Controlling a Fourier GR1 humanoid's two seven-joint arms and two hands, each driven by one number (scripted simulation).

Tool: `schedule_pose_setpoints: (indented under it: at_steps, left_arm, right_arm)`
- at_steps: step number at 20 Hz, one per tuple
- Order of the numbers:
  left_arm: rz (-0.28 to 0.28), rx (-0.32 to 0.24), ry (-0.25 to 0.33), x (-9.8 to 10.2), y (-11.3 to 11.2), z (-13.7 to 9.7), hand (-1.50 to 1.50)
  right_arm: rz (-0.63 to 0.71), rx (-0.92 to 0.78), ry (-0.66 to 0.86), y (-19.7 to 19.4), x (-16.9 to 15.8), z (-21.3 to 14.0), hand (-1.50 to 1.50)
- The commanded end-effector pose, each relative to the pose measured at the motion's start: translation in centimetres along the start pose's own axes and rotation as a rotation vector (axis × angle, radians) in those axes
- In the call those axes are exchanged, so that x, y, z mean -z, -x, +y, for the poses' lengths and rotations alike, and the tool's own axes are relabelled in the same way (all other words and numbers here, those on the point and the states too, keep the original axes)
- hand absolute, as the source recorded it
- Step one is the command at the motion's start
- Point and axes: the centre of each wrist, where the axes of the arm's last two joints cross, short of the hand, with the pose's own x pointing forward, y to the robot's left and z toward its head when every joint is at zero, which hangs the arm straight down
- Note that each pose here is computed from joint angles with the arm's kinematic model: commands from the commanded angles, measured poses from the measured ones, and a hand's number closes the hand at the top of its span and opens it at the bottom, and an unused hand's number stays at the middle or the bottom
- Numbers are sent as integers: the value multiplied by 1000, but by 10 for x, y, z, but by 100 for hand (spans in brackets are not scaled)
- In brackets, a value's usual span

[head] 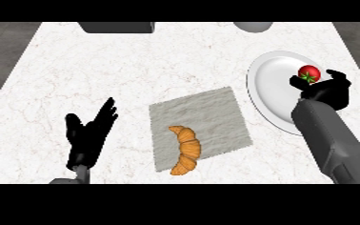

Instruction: Pick the tomato from the placemat and place it in the plate

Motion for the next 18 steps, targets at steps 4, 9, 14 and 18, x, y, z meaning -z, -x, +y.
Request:
schedule_pose_setpoints:
  at_steps: [4,9,14,18]
  left_arm:
    - [-8,-7,0,1,1,-7,0]
    - [4,-15,13,-1,9,-2,0]
    - [-2,-17,-5,-5,-4,1,0]
    - [12,-23,-16,-4,9,14,0]
  right_arm:
    - [-86,123,-69,6,17,-20,-150]
    - [-135,332,33,-1,23,-35,-150]
    - [-64,430,32,20,18,-52,-150]
    - [-47,489,-79,49,7,-89,-150]
